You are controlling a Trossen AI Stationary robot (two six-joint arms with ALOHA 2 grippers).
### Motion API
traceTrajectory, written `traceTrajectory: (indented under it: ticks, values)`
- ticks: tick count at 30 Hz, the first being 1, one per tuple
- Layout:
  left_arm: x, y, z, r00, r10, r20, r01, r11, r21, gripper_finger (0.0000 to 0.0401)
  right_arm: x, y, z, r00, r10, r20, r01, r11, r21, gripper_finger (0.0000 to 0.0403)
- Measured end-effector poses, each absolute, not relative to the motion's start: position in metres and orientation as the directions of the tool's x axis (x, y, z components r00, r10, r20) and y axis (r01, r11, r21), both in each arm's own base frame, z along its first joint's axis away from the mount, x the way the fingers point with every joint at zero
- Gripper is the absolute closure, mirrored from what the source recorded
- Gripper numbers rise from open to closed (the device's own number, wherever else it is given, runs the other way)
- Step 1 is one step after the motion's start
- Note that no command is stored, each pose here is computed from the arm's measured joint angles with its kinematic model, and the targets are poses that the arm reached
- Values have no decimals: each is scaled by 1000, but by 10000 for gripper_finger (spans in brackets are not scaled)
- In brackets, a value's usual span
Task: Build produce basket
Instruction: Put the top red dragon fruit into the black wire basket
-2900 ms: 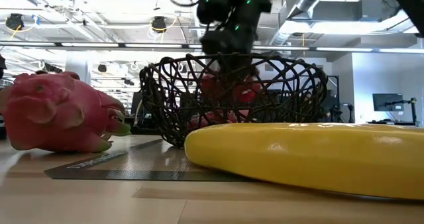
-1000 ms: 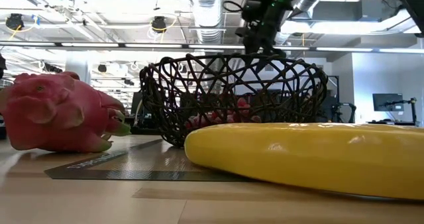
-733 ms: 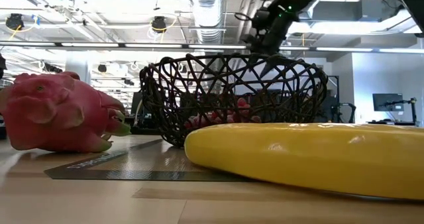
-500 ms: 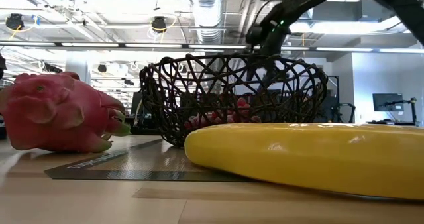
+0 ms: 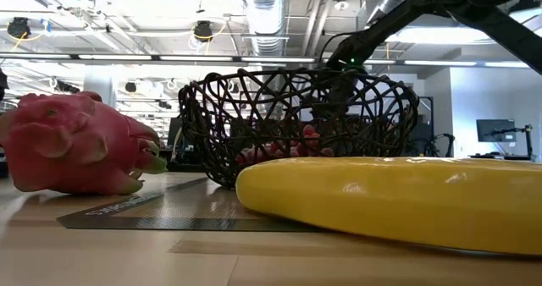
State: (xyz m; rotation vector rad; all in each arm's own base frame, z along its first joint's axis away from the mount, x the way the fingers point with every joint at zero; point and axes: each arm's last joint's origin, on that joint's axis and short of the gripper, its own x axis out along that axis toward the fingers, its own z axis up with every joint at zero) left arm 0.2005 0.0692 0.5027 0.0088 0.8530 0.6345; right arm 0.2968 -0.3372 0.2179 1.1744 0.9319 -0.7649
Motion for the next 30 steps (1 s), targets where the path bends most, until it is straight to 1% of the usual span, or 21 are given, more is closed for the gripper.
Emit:
traceTrajectory:
  ticks: [10,14,16,21,25,27,30]
  values:
    - [201,69,503,487,523,-699,-505,822,263,173,292,-344,219,438,-53,-897,882,217,418,177]
    - [201,69,503,487,523,-699,-505,822,263,173,290,-349,220,450,-73,-890,884,176,433,177]
    - [201,69,503,487,523,-699,-505,822,263,172,290,-349,219,453,-78,-888,883,173,436,177]
    - [201,69,503,487,523,-699,-505,822,263,172,287,-347,209,435,-54,-899,895,133,425,177]
    - [201,69,503,489,520,-700,-501,825,263,172,287,-345,202,429,-47,-902,898,129,421,177]
    - [201,69,503,490,520,-700,-497,826,265,173,288,-348,203,449,-73,-890,889,139,437,177]
    - [201,69,503,489,520,-700,-498,826,265,173,290,-355,206,486,-121,-866,873,122,472,177]
